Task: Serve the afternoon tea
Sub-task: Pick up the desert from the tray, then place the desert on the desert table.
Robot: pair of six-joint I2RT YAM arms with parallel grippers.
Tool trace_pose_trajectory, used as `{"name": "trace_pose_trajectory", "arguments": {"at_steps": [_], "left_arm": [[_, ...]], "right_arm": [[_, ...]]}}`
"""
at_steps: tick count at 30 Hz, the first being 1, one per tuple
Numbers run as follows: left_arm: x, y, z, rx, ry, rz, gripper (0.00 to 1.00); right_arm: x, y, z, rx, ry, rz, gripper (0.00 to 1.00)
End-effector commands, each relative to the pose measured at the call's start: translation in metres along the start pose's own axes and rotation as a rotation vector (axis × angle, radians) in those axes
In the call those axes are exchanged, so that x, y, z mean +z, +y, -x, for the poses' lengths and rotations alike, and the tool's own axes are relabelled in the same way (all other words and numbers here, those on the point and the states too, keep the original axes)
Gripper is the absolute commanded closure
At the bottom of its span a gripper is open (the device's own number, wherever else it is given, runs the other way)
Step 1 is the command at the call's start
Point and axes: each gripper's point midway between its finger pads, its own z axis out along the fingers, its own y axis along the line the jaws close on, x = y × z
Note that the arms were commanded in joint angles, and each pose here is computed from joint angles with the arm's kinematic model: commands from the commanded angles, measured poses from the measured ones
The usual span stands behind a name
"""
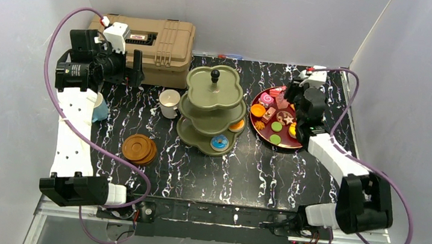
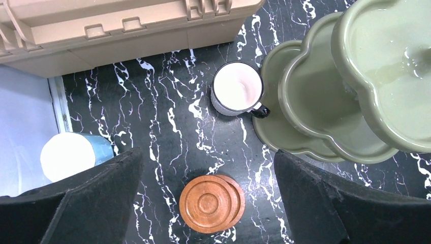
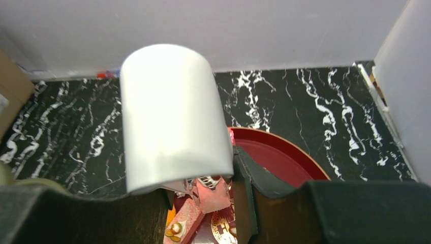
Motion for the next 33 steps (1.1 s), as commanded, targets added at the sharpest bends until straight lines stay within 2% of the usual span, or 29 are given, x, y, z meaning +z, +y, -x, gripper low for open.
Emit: {"name": "trace_pose_trajectory", "arguments": {"at_steps": [1, 12, 19, 33], "left_arm": [[-0.014, -0.008, 0.007, -0.005, -0.043, -0.021, 0.02], [-0.023, -0.012, 0.010, -0.005, -0.064, -0.025, 0.02], [-0.028, -0.017, 0.006, -0.011, -0.060, -0.037, 0.02], [-0.043, -0.025, -0.009, -0.022, -0.042, -0.042, 0.02]], "right_arm": [[-0.025, 0.005, 0.076, 0.041, -0.147, 0.040, 0.91], [-0.099, 0.048, 0.078, 0.128, -0.085, 0.227, 0.94], [-0.141, 0.083, 0.065, 0.123, -0.025, 0.326, 0.96], [-0.186, 0.131, 0.040, 0.184, 0.075, 0.455, 0.99]]}}
